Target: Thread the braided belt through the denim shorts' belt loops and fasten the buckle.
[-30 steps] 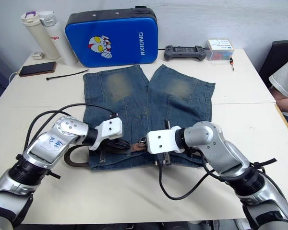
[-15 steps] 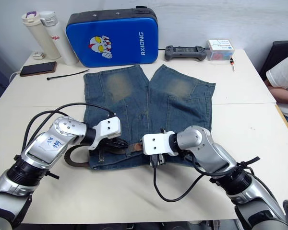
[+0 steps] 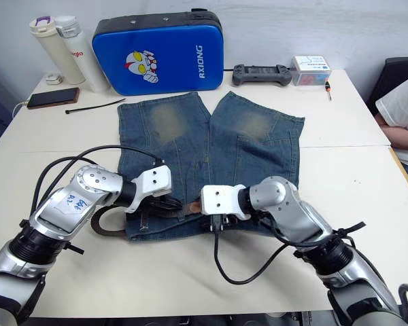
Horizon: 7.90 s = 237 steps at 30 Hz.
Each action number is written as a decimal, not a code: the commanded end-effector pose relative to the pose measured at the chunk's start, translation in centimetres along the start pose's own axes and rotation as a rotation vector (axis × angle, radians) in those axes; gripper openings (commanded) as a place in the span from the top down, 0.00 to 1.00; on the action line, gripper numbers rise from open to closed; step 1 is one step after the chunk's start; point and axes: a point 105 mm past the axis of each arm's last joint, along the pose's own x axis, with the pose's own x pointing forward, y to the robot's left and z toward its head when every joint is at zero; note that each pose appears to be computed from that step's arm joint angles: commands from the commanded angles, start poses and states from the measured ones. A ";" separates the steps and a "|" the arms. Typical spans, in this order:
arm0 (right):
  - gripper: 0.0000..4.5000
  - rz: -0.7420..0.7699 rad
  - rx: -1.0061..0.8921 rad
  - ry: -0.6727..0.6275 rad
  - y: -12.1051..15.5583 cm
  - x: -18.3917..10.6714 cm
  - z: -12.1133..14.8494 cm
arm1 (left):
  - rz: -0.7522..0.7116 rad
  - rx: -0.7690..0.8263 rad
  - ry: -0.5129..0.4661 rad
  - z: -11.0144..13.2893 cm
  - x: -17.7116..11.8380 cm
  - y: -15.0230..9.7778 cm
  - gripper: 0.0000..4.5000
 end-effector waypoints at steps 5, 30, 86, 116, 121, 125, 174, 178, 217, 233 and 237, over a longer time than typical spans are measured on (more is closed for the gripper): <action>0.54 -0.042 -0.040 -0.008 -0.8 -0.2 1.3 | 0.022 0.007 -0.022 0.4 -0.4 0.1 1.00; 0.64 0.008 0.097 0.039 0.4 1.4 -0.7 | 0.033 -0.015 -0.022 -0.1 -0.7 0.2 1.00; 1.00 -0.032 -0.509 0.110 -0.8 -1.4 3.5 | 0.009 -0.009 0.007 -1.3 -0.2 0.5 1.00; 1.00 -0.157 -0.957 0.096 -4.5 -6.4 8.1 | -0.010 0.003 0.014 -1.7 0.7 0.8 1.00; 1.00 -0.142 -1.081 0.065 -4.6 -5.9 8.4 | -0.019 0.009 0.013 -1.6 0.8 0.8 1.00; 1.00 -0.083 -1.123 0.099 -4.6 -5.8 7.3 | -0.024 0.015 0.011 -1.5 0.9 1.0 1.00; 0.56 -0.015 0.227 -0.045 0.2 -9.9 4.4 | -0.016 0.022 -0.002 -1.6 1.2 1.2 1.00; 0.28 0.062 0.657 -0.147 3.0 -9.7 3.3 | -0.014 0.021 -0.016 -1.2 1.3 1.2 1.00; 0.28 -0.360 1.537 -0.325 1.8 -5.2 -0.2 | -0.004 0.004 -0.029 -1.3 1.7 0.7 1.00; 0.28 -0.386 1.639 -0.263 1.3 -3.5 -1.5 | 0.008 0.000 -0.032 -1.2 1.7 0.8 1.00; 0.33 -0.388 1.674 -0.221 1.5 -2.6 -2.0 | 0.011 -0.003 -0.033 -1.1 1.7 0.8 1.00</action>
